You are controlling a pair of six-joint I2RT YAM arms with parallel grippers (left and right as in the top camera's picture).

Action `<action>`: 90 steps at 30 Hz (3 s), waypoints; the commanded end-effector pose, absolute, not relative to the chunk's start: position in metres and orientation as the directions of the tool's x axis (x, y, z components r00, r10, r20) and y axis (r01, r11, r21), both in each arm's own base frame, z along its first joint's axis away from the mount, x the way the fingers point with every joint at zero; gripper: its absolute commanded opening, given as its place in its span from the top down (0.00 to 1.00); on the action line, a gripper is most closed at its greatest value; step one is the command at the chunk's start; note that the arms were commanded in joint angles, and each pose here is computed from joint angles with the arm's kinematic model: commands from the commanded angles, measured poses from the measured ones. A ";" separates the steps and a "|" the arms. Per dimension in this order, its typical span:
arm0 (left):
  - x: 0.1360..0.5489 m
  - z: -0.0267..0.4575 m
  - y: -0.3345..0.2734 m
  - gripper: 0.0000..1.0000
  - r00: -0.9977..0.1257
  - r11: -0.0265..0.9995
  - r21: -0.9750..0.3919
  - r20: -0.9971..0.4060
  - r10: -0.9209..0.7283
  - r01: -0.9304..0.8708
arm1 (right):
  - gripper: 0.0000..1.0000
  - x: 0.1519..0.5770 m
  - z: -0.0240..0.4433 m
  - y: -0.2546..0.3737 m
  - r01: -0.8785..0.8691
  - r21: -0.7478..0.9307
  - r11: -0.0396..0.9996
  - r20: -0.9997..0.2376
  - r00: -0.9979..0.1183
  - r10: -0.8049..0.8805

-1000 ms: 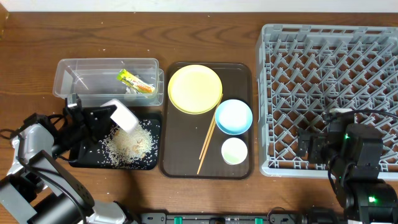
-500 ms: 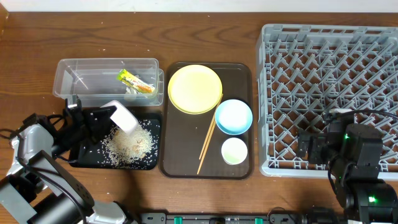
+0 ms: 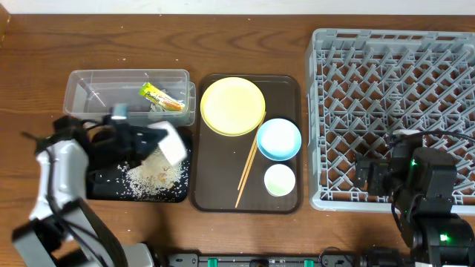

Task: Sort waste into correct bins and load items into the dishwasher rack
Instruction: 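Carry the emptied white bowl back toward the brown tray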

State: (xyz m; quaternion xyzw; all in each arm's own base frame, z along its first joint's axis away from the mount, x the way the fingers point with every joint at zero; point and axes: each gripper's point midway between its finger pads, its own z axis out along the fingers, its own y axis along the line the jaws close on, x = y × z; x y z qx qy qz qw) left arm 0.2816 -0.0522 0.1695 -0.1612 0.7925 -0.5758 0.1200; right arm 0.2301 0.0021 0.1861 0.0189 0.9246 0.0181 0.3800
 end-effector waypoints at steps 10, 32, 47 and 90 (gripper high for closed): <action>0.253 0.115 -0.143 0.94 -0.981 0.800 -0.576 -0.171 0.086 0.171 | 0.01 0.232 0.194 0.004 0.020 0.059 0.998 -0.715 -0.697 0.056; 0.234 0.049 -0.196 0.65 -0.930 0.906 -0.216 -0.139 0.341 0.365 | 0.01 0.231 0.194 0.004 0.020 0.059 0.998 -0.715 -0.697 0.056; 0.260 0.150 -0.225 0.40 -0.858 0.851 -0.281 -0.406 0.313 0.443 | 0.01 0.231 0.194 0.004 0.020 0.059 0.998 -0.714 -0.698 0.056; 0.272 0.189 -0.250 0.94 -0.929 0.679 -0.653 -0.347 0.126 0.336 | 0.01 0.252 0.223 0.033 -0.106 0.191 0.976 -0.796 -0.599 0.091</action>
